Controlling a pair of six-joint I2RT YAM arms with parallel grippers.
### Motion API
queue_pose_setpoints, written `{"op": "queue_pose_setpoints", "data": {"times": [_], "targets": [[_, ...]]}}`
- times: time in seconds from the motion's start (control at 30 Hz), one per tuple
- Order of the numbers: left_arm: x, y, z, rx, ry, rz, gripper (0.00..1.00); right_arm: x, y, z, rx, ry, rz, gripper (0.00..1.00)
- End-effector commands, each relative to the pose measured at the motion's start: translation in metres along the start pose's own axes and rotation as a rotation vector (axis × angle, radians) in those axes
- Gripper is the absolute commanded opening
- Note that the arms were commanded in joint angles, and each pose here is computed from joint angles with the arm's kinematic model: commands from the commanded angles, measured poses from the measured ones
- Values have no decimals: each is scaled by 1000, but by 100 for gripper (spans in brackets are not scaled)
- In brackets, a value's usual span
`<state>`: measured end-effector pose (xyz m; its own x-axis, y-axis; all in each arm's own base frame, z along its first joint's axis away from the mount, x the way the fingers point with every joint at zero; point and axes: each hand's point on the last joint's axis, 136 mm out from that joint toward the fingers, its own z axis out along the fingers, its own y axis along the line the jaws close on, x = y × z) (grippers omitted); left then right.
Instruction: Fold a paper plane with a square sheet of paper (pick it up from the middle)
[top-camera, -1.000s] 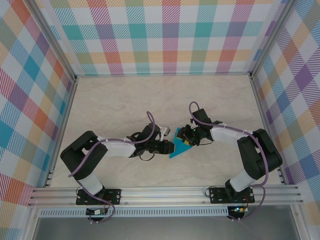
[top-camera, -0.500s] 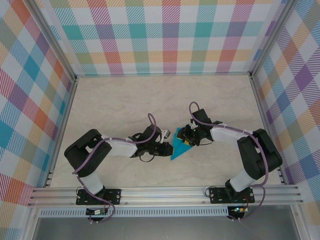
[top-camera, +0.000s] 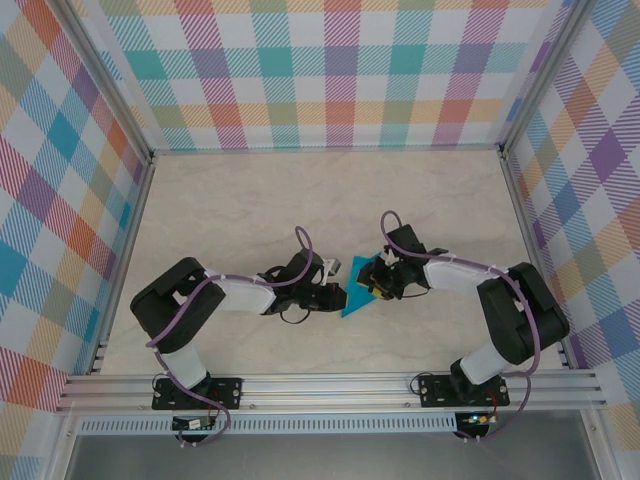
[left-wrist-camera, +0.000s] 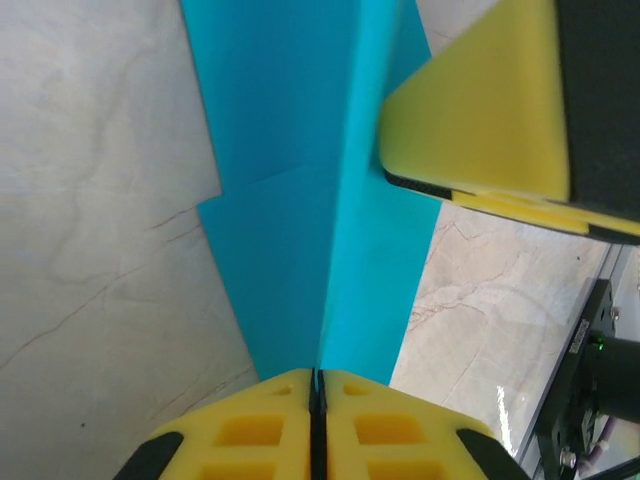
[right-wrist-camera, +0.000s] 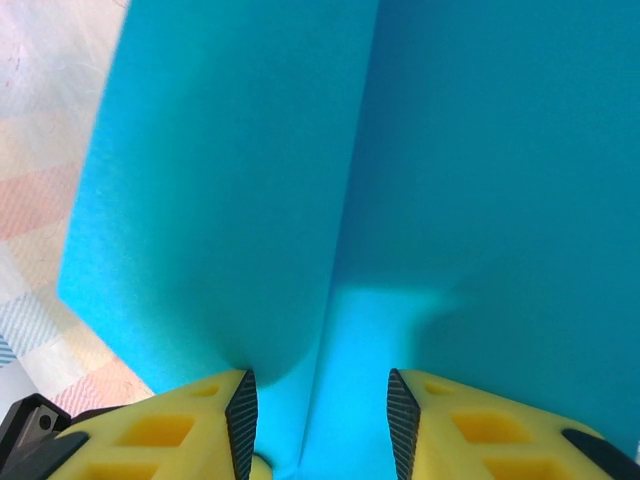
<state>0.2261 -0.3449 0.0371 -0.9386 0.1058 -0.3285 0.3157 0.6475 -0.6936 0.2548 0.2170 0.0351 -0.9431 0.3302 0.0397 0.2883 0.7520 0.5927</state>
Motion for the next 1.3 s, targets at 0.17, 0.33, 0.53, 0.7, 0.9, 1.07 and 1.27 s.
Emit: {"op": "queue_pose_setpoints", "data": {"times": [0.17, 0.33, 0.53, 0.7, 0.9, 1.07, 1.27], "targets": [[-22, -7, -26, -117, -59, 195, 4, 1, 28, -27, -109, -45, -69, 44], [-35, -7, -45, -200, -74, 410, 4, 8, 39, -36, -162, -52, -100, 47], [-35, -14, -46, -168, -65, 560, 5, 12, 28, -29, -130, -59, -82, 42], [-35, -12, -40, -162, -65, 559, 6, 18, 4, -19, -50, -54, -30, 32], [-23, -13, -28, -111, -65, 489, 9, 25, -11, -11, -3, -38, 17, 26], [-14, -10, -20, -97, -47, 451, 9, 30, -20, 2, 33, -9, 44, 22], [-7, -8, -12, -59, -50, 375, 15, 31, -23, 10, 38, -1, 60, 21]]}}
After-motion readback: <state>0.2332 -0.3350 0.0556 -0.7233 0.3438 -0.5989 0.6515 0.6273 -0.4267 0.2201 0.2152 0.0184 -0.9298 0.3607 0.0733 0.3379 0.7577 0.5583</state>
